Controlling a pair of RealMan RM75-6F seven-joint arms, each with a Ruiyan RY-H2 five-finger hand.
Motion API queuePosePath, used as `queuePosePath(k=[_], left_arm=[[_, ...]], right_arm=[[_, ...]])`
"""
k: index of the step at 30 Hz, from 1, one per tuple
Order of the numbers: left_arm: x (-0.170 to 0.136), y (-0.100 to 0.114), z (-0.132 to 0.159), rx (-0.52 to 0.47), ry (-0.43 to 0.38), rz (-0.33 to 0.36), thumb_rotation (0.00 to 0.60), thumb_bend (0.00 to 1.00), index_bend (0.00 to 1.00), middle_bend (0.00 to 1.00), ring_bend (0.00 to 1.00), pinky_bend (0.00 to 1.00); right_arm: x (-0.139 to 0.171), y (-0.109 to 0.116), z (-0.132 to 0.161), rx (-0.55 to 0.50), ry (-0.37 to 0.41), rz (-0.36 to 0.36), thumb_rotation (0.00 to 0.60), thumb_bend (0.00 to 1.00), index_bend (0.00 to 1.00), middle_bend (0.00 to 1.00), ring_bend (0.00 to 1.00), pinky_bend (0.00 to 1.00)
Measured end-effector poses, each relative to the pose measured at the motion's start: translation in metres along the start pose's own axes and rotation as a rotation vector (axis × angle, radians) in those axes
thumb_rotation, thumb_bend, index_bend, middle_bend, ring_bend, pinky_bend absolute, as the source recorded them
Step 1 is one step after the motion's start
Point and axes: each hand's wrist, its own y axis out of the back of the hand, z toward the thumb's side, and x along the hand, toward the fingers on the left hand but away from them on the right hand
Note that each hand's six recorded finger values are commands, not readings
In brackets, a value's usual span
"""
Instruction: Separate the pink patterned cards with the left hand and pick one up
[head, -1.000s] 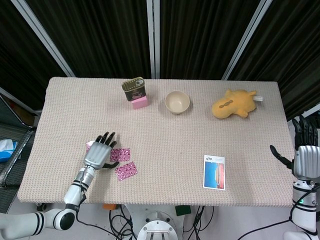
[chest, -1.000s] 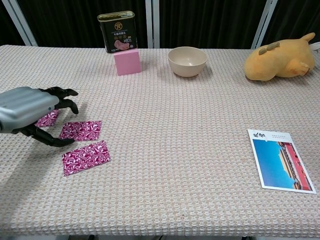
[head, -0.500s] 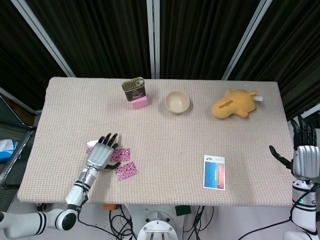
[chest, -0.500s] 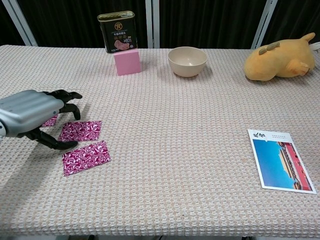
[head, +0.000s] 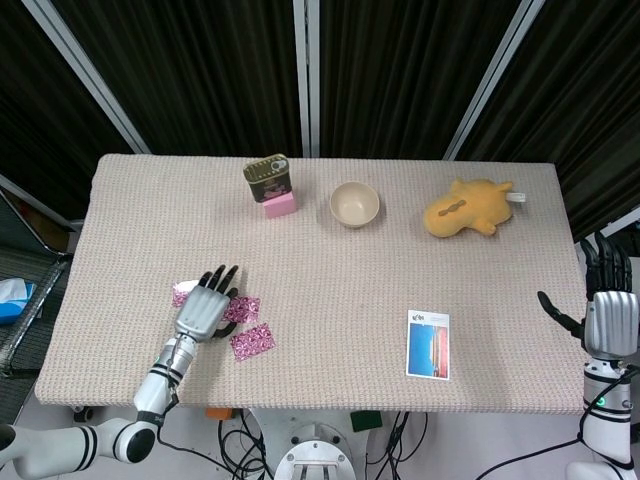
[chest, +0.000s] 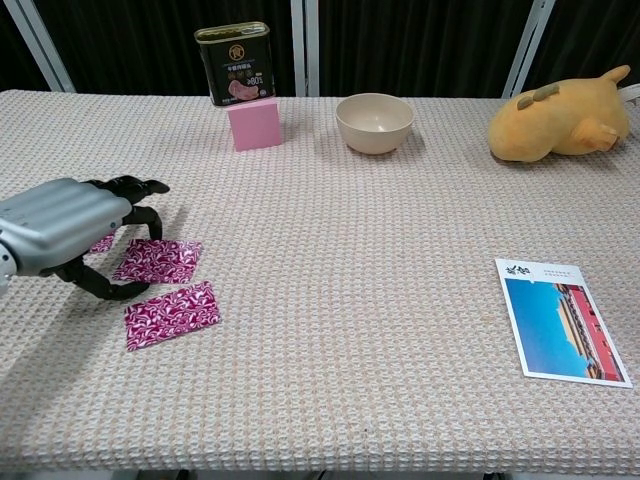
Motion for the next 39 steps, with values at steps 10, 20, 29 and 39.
queuePosePath(k=[10, 20, 29, 39], left_arm=[[0.0, 0.005, -0.001, -0.035, -0.001, 0.035, 0.506, 0.22, 0.39, 0.01, 0.0, 0.17], [0.001, 0.012, -0.005, -0.115, 0.005, 0.034, 0.508, 0.22, 0.39, 0.01, 0.0, 0.17], [0.0, 0.017, -0.008, -0.176, 0.011, 0.024, 0.505, 0.22, 0.39, 0.01, 0.0, 0.17], [-0.009, 0.035, -0.051, -0.202, 0.119, 0.052, 0.504, 0.22, 0.39, 0.01, 0.0, 0.17]], right_arm=[[-0.001, 0.0, 0.001, -0.001, -0.002, 0.003, 0.6, 0.43, 0.0, 0.0, 0.0, 0.0], [-0.001, -0.001, 0.001, -0.001, -0.002, 0.008, 0.6, 0.43, 0.0, 0.0, 0.0, 0.0], [-0.001, -0.002, 0.002, -0.001, -0.001, 0.013, 0.6, 0.43, 0.0, 0.0, 0.0, 0.0], [-0.001, -0.002, 0.001, -0.002, -0.004, 0.013, 0.6, 0.43, 0.0, 0.0, 0.0, 0.0]])
